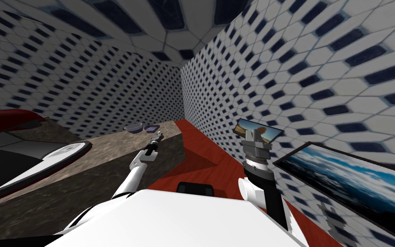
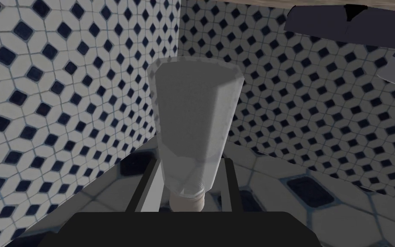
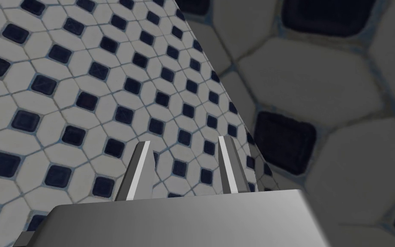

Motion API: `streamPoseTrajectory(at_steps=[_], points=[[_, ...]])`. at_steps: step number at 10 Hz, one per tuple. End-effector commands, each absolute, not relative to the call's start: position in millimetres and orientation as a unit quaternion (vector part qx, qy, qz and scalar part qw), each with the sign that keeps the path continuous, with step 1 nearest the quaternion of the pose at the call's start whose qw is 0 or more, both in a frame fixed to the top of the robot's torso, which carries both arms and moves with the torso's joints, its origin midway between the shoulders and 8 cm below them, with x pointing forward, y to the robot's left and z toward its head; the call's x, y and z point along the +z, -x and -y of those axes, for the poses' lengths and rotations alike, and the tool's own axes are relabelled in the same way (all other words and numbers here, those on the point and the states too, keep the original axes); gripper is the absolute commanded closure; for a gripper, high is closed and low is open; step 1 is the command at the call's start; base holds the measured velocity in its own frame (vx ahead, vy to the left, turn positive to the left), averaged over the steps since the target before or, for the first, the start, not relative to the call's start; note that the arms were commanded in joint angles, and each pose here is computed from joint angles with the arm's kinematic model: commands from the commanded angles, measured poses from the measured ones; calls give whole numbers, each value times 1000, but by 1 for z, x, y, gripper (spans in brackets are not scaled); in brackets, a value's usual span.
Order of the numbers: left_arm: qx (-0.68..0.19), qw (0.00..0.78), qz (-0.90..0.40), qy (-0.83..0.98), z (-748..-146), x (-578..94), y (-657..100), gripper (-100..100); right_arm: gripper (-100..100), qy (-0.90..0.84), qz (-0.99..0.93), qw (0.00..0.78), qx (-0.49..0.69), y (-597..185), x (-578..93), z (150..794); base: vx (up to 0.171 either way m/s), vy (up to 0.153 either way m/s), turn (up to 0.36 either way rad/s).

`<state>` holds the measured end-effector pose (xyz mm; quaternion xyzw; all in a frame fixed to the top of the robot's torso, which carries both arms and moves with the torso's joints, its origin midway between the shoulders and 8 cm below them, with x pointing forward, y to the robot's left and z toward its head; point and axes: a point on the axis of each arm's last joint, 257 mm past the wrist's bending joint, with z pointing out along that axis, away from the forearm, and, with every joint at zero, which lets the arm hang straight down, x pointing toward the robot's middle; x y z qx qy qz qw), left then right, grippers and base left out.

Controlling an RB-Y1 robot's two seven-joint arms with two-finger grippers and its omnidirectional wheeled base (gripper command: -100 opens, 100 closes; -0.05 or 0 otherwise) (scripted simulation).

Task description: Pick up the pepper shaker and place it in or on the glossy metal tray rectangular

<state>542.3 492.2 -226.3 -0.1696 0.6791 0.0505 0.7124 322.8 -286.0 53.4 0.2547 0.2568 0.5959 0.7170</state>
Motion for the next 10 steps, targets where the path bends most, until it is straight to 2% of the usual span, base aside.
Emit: streamPoseTrajectory(at_steps=[1, 4, 6, 10], points=[[56, 719, -671, 174, -499, -217, -547, 100, 0, -255, -257, 717, 596, -323, 53, 286, -107, -62, -118], [68, 727, -657, 188, -518, -198, -553, 100, 0, -255, -257, 717, 596, -323, 53, 286, -85, 1, -167], [76, 722, -660, 195, -536, -196, -551, 100, 0, -255, -257, 717, 596, -323, 53, 286, 7, 184, -146], [86, 703, -678, 197, -559, -207, -540, 100, 0, -255, -257, 717, 596, -323, 53, 286, 128, 194, -30]])
